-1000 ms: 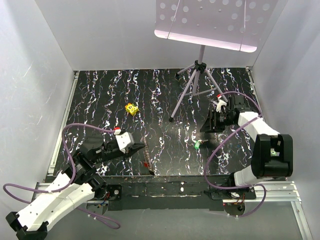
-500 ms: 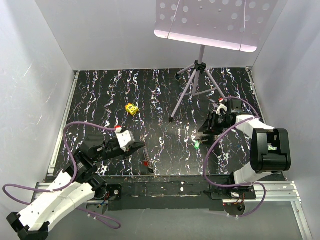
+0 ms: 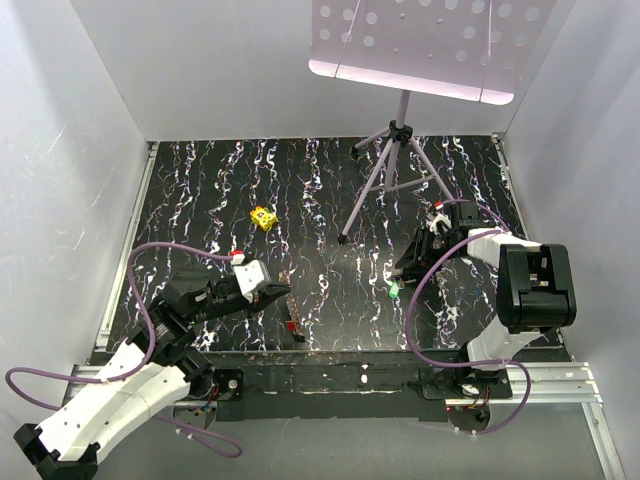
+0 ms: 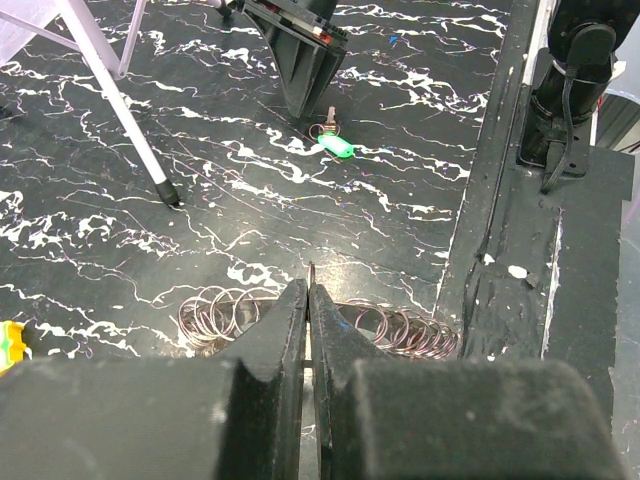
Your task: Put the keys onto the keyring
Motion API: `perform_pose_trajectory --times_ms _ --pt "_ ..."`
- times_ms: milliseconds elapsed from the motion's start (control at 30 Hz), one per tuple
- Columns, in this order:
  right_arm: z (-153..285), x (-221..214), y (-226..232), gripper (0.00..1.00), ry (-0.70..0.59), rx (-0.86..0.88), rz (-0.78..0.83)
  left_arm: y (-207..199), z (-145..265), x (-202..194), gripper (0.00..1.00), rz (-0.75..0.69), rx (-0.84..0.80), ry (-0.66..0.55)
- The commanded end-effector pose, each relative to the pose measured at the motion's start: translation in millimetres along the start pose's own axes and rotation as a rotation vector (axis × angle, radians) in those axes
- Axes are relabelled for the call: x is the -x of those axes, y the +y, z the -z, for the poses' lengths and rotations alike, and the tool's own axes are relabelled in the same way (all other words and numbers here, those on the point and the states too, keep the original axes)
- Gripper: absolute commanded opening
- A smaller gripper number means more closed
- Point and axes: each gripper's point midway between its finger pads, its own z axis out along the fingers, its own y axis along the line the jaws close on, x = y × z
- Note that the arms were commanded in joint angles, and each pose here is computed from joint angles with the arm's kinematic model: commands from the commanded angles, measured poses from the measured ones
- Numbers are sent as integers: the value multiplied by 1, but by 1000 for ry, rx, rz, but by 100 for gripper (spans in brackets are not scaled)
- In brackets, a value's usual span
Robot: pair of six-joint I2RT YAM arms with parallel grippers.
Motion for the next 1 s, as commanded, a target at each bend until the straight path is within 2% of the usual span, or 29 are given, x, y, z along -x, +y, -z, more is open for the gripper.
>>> perform_pose_trajectory --times_ms 0,700,967 --pt "2 7 9 44 -15 32 2 2 0 12 0 -27 -5 -40" --pt "0 2 5 46 -51 -30 -66 3 0 12 0 -24 1 -41" --pt "-4 -5 6 44 -26 -25 -69 4 0 12 0 -22 4 -40"
